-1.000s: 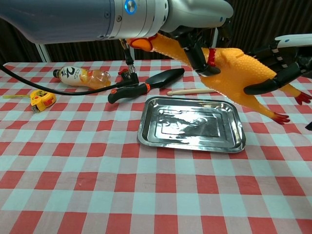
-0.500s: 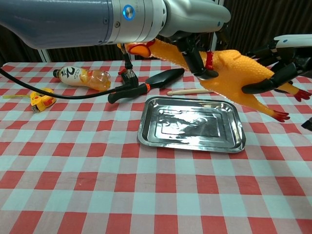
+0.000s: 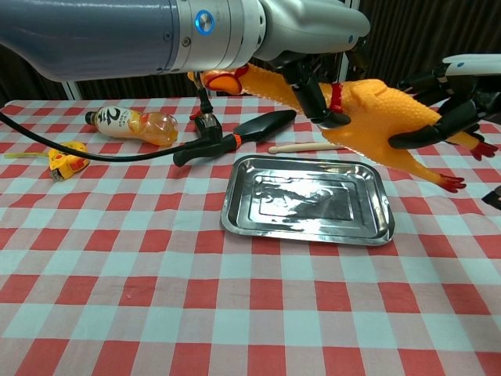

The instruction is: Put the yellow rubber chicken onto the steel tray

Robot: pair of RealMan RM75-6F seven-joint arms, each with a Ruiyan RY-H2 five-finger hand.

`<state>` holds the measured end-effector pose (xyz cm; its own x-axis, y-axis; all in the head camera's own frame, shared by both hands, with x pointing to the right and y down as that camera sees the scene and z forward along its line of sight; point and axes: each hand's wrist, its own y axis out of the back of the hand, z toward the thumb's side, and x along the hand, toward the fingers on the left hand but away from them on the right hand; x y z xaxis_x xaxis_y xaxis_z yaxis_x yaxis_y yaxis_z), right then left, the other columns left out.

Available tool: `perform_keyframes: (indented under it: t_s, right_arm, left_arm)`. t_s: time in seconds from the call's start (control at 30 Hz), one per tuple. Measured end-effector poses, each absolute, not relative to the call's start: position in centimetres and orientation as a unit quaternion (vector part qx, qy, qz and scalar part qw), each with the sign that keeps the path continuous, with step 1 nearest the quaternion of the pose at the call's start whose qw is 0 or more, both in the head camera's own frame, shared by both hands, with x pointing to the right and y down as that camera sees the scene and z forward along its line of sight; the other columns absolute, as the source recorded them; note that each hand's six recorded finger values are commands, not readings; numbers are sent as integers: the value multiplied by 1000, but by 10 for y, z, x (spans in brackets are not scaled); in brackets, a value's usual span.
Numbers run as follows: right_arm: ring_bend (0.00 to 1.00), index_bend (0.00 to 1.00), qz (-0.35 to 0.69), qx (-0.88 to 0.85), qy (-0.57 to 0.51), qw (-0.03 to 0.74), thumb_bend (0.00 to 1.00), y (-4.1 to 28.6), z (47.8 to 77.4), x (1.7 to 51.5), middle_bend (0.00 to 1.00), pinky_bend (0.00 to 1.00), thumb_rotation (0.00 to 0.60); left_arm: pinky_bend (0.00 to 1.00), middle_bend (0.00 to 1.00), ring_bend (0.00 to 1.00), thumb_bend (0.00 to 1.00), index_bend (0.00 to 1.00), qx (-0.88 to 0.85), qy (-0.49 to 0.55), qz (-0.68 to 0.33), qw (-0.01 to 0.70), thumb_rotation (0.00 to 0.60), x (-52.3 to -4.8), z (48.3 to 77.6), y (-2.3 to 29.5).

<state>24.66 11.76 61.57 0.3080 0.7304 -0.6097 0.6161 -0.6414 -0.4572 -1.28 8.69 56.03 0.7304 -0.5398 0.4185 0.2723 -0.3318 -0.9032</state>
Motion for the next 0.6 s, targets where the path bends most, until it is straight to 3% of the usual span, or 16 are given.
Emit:
perform_keyframes:
  t_s: [0.07, 0.17, 0.23, 0.33, 0.6]
  right_arm:
    - [398, 484, 417, -808, -410, 69, 358, 120, 616, 248, 521, 431, 600]
    - [146, 116, 425, -813, -392, 72, 175, 122, 615, 252, 241, 210, 600]
    - [50, 14, 430, -815, -381, 75, 116, 124, 614, 254, 114, 142, 600]
    - [0, 0, 438, -818, -363, 81, 76, 126, 613, 259, 10, 89, 600]
    - [0, 0, 452, -818, -341, 101, 70, 134, 608, 277, 0, 64, 600]
  left_arm:
    - [641, 691, 627, 623, 602, -734, 92, -355, 572, 600, -14, 560, 87]
    - [641, 691, 627, 623, 602, -733, 92, -354, 573, 600, -17, 561, 87]
    - [641, 691, 628, 623, 601, -733, 95, -353, 573, 600, -19, 561, 87]
    - [641, 691, 627, 623, 601, -735, 99, -352, 572, 600, -24, 562, 87]
    - [641, 691, 627, 622, 602, -741, 112, -345, 566, 600, -37, 564, 88]
